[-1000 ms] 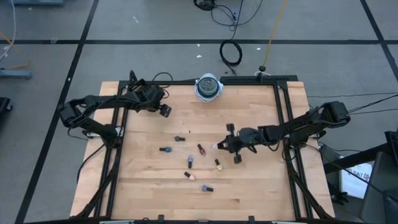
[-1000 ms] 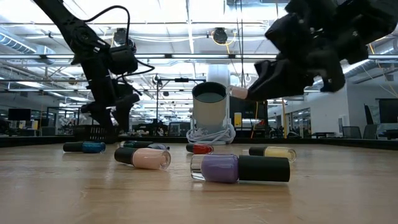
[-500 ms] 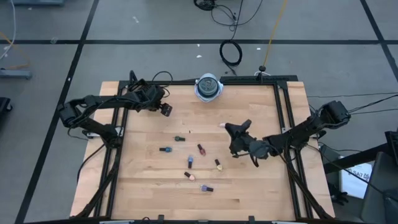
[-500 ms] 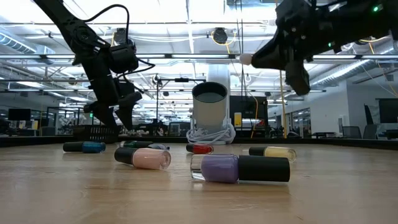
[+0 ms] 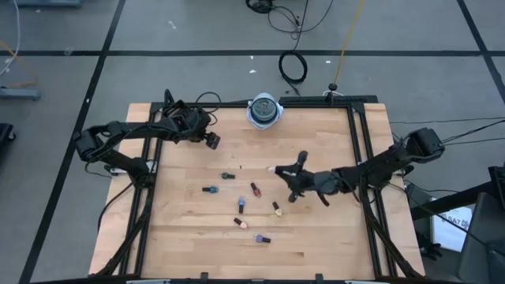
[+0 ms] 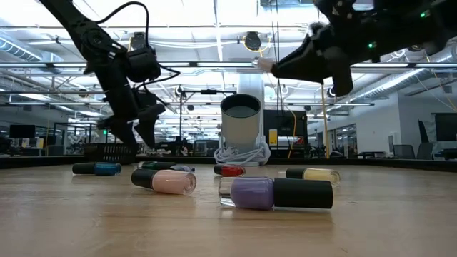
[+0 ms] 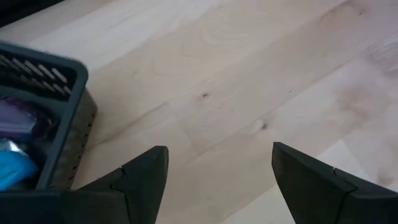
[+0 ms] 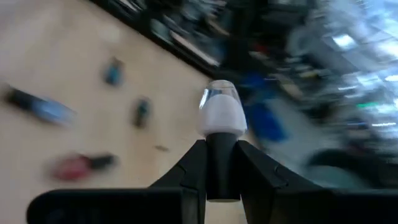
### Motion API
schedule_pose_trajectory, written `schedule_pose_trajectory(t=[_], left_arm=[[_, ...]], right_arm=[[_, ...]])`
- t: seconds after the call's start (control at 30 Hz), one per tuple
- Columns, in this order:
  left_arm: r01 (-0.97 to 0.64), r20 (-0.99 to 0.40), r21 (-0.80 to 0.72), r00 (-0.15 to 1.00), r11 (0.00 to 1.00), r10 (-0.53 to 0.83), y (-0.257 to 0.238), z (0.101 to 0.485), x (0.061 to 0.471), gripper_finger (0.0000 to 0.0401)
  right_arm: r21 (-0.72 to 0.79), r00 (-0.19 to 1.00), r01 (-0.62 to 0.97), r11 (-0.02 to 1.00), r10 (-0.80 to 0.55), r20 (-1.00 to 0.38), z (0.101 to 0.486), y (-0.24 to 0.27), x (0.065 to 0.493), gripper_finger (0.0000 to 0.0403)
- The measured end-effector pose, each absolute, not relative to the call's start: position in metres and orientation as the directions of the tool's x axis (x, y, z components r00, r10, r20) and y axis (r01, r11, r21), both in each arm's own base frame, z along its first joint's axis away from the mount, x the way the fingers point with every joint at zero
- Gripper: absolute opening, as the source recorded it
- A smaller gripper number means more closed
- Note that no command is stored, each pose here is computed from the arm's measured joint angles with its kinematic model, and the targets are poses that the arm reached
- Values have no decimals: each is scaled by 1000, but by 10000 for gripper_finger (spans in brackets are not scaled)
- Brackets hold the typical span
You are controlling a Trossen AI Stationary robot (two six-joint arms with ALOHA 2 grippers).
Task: Pick & Place Nail Polish
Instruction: Put the white nail polish bottle into the black bin
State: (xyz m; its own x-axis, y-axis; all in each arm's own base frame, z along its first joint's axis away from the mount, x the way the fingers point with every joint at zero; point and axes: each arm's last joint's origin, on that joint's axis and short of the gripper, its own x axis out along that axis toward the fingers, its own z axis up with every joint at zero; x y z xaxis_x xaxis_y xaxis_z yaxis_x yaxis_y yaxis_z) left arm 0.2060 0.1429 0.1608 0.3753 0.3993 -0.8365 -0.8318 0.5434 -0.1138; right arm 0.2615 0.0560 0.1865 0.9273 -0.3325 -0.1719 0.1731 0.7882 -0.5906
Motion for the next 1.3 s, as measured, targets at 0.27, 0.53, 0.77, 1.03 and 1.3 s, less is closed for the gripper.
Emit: schedule_pose_trajectory(t=[0.27,0.53,0.77,1.03,1.3], left_arm=[[-820,-821,-125,401,558,406,141,162,210,283],[-818,-820,-125,403,561,406,140,162,211,283],[-818,-819,-125,404,561,407,140,163,211,283],[-821,-818,-119,399,558,413,141,163,211,283],[-769,-811,-195,475,609,341,137,164,216,282]], right_arm=[[-130,967,-179,975,150,-206,186,37,269,51],[24,817,-568,823,559,142,220,51,266,51],[-52,565,-769,637,716,410,251,73,247,51],[-89,543,-772,629,727,420,252,81,244,51],[-21,743,-637,771,621,251,232,71,258,51]])
